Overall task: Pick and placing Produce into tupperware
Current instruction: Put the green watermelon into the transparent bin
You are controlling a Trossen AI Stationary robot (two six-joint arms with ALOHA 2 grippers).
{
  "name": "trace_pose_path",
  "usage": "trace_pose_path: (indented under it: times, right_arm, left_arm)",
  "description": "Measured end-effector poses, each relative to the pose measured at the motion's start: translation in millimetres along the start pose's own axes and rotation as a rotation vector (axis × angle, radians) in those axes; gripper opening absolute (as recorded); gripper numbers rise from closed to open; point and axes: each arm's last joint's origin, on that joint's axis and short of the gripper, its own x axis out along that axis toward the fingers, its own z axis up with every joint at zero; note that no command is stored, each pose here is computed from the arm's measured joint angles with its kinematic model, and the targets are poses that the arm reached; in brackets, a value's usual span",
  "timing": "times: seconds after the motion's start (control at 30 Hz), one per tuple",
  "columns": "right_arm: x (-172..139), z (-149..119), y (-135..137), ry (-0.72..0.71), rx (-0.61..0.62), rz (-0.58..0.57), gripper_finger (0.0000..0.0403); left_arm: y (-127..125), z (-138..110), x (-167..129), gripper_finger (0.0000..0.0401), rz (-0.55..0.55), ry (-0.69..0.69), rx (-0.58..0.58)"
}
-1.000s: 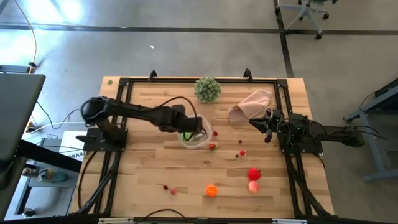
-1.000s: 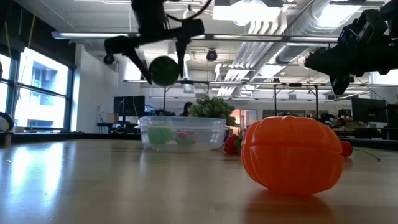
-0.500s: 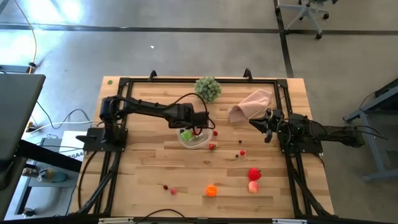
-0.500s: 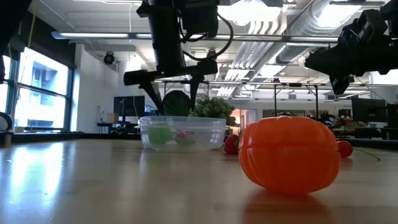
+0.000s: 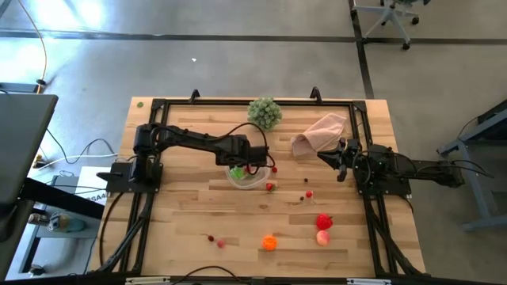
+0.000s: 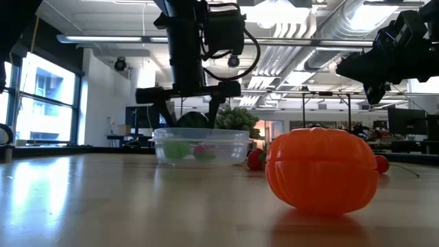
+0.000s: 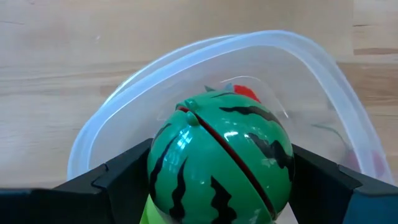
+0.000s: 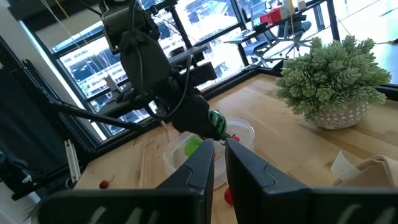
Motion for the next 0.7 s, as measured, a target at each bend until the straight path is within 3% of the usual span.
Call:
trace_pose_path:
  times: [0.7]
  right_arm:
    - [0.0, 0.0, 0.0, 0.000, 0.000, 0.000, 0.0030]
  left_arm:
    - [4.6, -3.4, 6.2, 0.0313, 0.014, 0.025, 0.005]
